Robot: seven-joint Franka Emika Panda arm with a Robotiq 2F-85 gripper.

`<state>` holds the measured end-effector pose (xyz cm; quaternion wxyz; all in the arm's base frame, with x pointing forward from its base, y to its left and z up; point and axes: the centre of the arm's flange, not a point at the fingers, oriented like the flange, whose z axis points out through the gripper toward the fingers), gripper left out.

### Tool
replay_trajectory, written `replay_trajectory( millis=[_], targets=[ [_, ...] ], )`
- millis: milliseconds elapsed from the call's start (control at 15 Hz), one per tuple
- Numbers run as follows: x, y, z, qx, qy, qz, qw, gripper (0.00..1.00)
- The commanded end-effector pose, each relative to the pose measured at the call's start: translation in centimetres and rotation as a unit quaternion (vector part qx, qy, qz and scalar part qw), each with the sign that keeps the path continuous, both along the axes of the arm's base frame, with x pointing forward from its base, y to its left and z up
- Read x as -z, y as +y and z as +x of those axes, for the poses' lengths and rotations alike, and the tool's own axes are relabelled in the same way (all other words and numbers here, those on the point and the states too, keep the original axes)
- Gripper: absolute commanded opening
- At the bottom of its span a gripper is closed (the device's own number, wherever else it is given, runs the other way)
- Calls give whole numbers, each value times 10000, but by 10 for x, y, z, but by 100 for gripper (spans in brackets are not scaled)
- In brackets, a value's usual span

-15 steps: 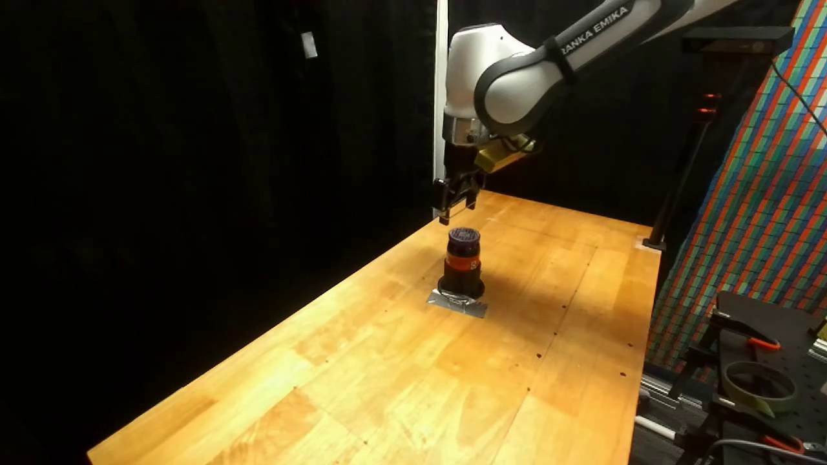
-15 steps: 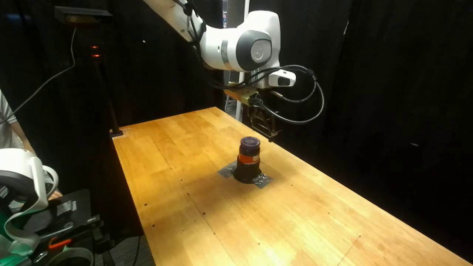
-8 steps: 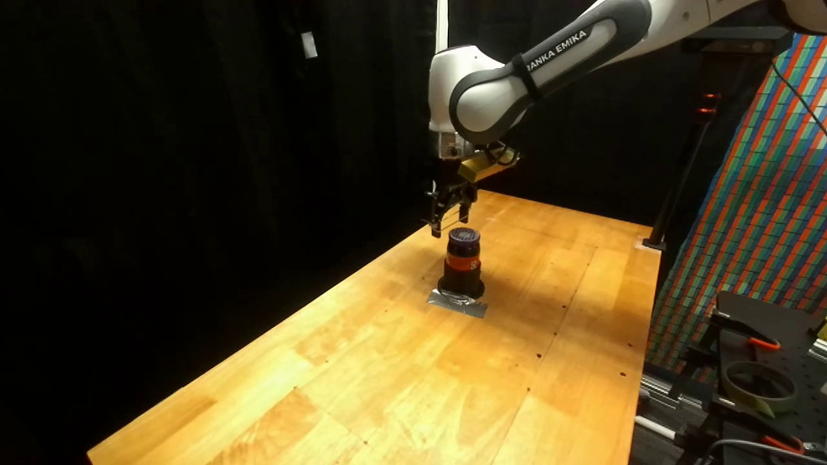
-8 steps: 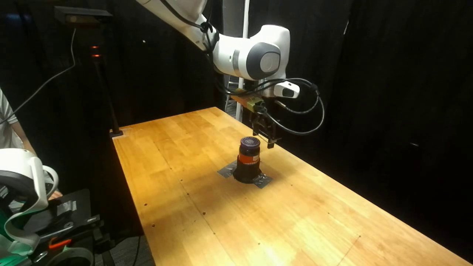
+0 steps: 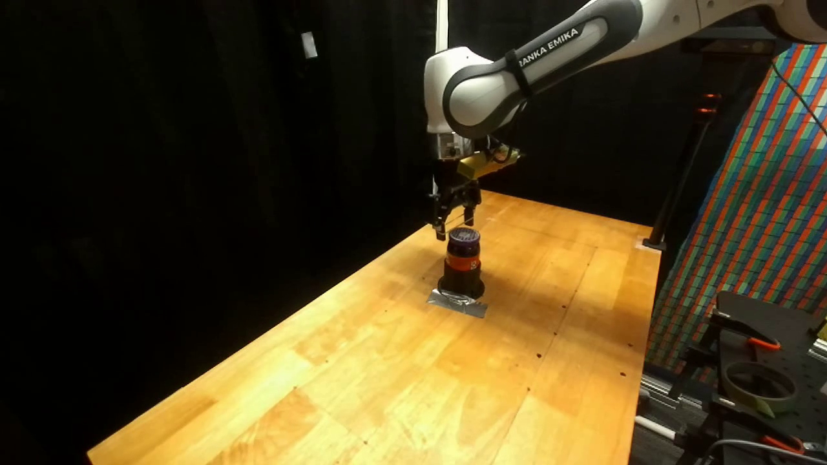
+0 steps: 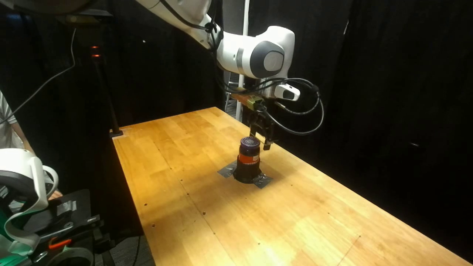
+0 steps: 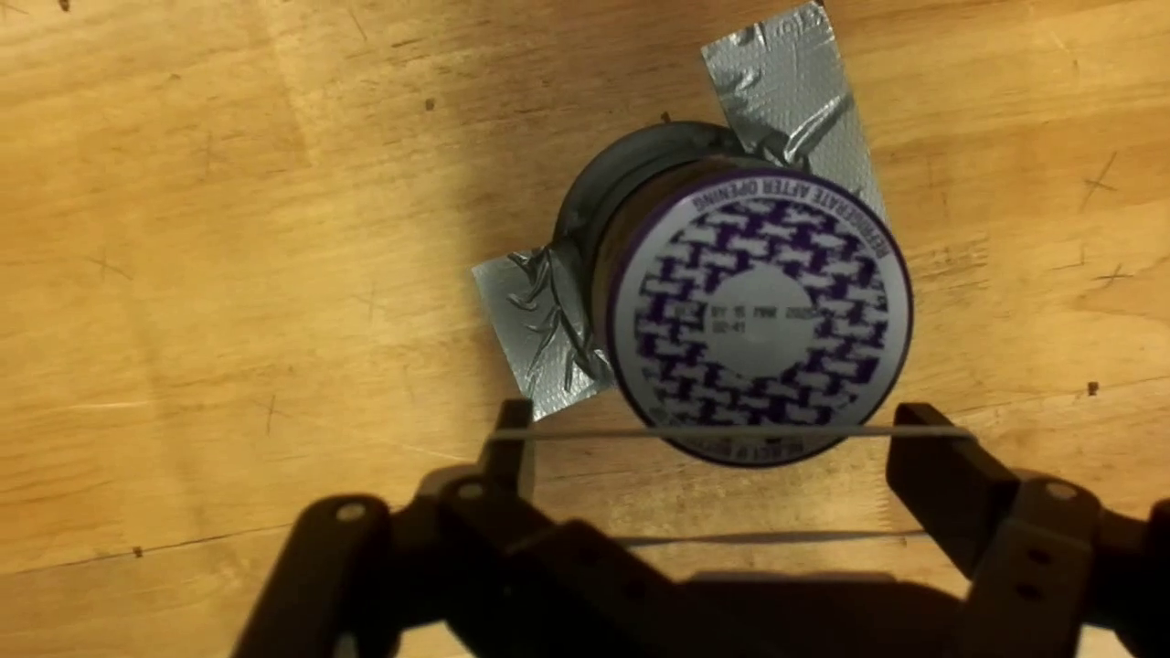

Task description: Put the rubber band around the cup

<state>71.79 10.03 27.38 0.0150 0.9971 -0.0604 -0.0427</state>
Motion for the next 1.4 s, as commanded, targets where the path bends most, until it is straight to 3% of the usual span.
replay_trajectory(
  millis=[0,400,867,1333],
  targets=[
    [7,1,13,48,50,-22,10000,100],
    [19,0,5,-27,285,71,9996,100],
    [-3,-1,-33,-274,609,261,9974,100],
    [16,-1,-61,-582,876,510,9931,100]
  ],
)
